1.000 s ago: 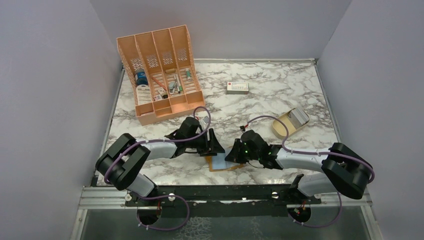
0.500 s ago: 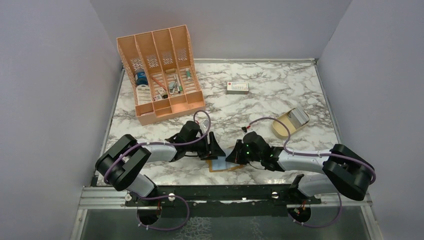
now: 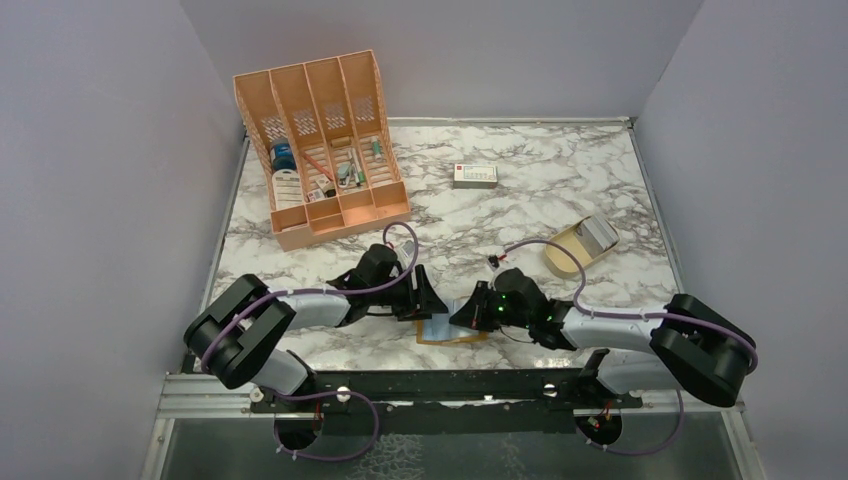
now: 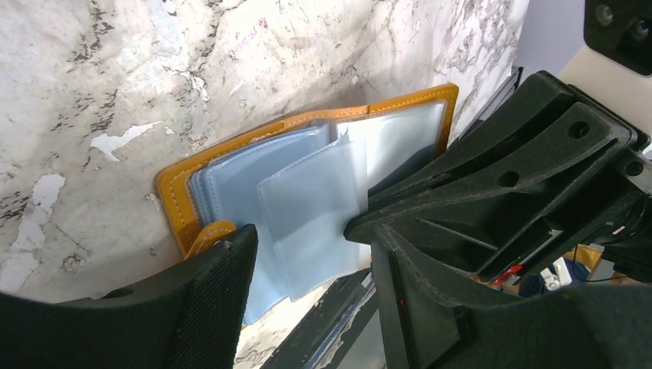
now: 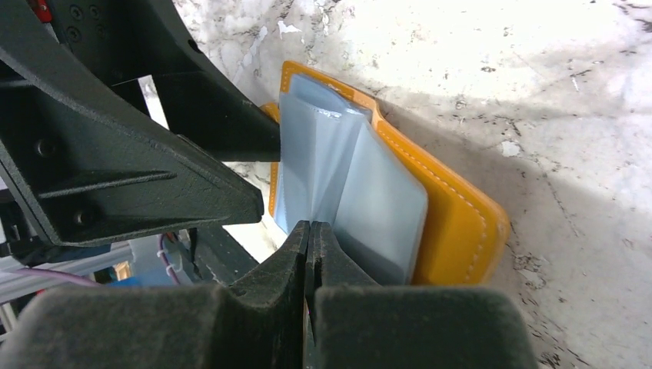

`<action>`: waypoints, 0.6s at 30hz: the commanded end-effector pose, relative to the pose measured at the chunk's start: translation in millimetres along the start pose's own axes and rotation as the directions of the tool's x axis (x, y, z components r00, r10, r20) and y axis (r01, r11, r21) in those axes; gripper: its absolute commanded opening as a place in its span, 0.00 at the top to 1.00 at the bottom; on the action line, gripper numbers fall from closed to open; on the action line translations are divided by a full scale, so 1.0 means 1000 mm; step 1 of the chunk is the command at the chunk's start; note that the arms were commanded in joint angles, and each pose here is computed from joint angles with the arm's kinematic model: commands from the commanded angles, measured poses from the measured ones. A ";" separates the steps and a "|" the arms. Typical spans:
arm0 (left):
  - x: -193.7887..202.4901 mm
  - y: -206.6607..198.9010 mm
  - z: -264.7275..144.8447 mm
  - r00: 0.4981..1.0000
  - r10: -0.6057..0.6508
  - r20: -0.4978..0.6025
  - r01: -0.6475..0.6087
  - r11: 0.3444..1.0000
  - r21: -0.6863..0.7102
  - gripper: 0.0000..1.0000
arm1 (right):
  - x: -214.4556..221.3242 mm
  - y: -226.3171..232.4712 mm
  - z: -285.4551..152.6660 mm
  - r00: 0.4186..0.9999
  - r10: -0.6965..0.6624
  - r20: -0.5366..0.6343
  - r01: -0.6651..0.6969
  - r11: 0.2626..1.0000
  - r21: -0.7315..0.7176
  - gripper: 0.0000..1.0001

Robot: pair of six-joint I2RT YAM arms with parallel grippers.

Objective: Put the credit cards into the card holder
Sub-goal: Open the card holder at the center of the board.

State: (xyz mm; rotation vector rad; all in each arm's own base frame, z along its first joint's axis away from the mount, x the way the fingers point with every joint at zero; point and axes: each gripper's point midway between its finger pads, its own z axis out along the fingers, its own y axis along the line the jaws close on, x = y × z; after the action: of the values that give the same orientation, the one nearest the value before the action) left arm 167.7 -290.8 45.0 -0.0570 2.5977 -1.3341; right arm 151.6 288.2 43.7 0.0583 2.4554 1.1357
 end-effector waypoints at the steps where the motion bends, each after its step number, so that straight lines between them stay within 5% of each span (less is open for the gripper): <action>1: 0.002 0.006 0.003 1.000 -0.007 -0.005 0.007 1.000 -0.018 0.41 | 0.000 0.024 0.001 1.000 0.013 -0.005 -0.014 0.994 -0.109 0.99; 11: -0.003 -0.029 -0.006 1.000 -0.012 0.000 0.012 0.995 0.101 0.40 | -0.010 0.017 -0.001 0.998 -0.062 0.002 0.062 0.998 -0.003 0.60; 18: -0.001 -0.050 -0.004 1.000 -0.003 -0.008 0.004 0.988 0.152 0.40 | -0.030 0.011 -0.021 0.991 -0.103 0.086 0.095 0.991 0.091 0.53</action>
State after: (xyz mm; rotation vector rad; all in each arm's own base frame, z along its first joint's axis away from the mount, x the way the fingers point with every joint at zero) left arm 167.5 -300.2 60.9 -0.1010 2.5645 -1.4205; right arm 159.6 289.8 68.2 0.0018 2.4258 1.0939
